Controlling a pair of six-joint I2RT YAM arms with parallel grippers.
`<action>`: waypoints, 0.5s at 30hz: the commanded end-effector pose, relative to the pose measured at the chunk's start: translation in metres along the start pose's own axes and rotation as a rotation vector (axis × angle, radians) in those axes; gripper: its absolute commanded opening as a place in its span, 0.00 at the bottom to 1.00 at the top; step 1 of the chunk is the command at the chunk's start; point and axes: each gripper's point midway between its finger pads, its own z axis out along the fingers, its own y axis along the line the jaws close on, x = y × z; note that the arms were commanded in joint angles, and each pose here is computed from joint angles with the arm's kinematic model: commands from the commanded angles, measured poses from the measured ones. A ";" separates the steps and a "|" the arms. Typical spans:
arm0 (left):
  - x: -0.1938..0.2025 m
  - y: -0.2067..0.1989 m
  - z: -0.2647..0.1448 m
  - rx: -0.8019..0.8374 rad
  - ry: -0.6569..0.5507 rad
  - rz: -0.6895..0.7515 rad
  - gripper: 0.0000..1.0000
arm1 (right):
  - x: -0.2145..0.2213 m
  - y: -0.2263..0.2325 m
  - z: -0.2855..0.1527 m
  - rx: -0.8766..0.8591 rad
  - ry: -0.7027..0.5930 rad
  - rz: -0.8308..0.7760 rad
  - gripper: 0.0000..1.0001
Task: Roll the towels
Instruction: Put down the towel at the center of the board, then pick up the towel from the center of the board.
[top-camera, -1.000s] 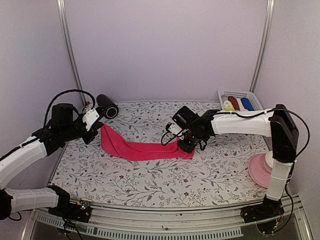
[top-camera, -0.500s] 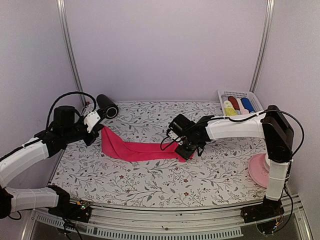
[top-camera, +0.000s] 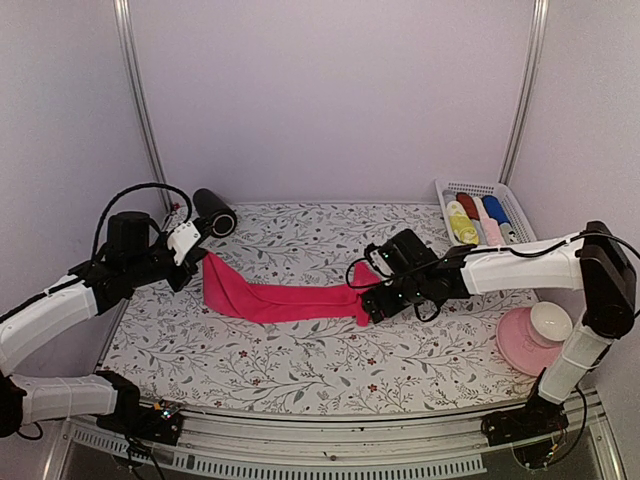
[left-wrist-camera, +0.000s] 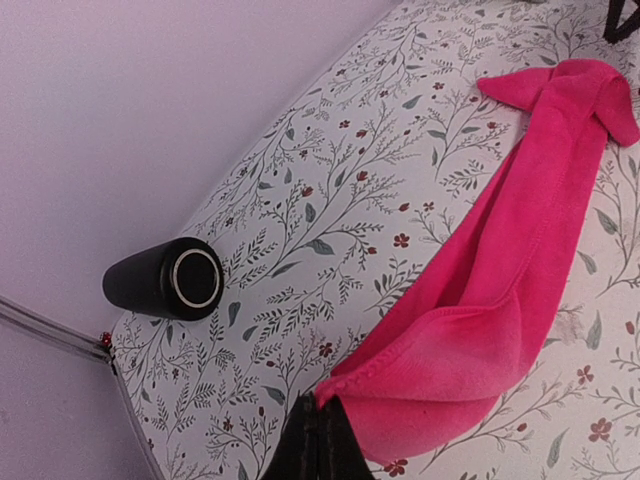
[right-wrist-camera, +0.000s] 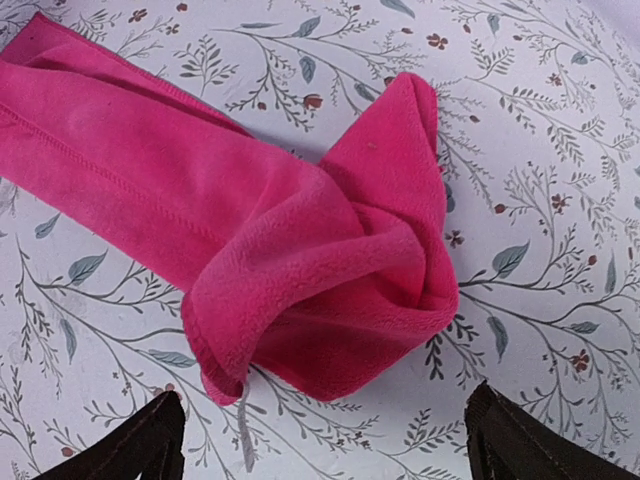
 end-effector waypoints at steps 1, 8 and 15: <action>0.002 0.004 0.001 -0.015 -0.006 -0.013 0.00 | -0.004 0.027 -0.008 -0.155 -0.102 0.150 0.94; 0.001 0.003 0.001 -0.011 -0.007 -0.013 0.00 | 0.024 0.053 -0.003 -0.221 -0.100 0.192 0.81; 0.002 0.003 0.000 -0.010 -0.006 -0.015 0.00 | 0.036 0.064 0.011 -0.250 -0.103 0.277 0.60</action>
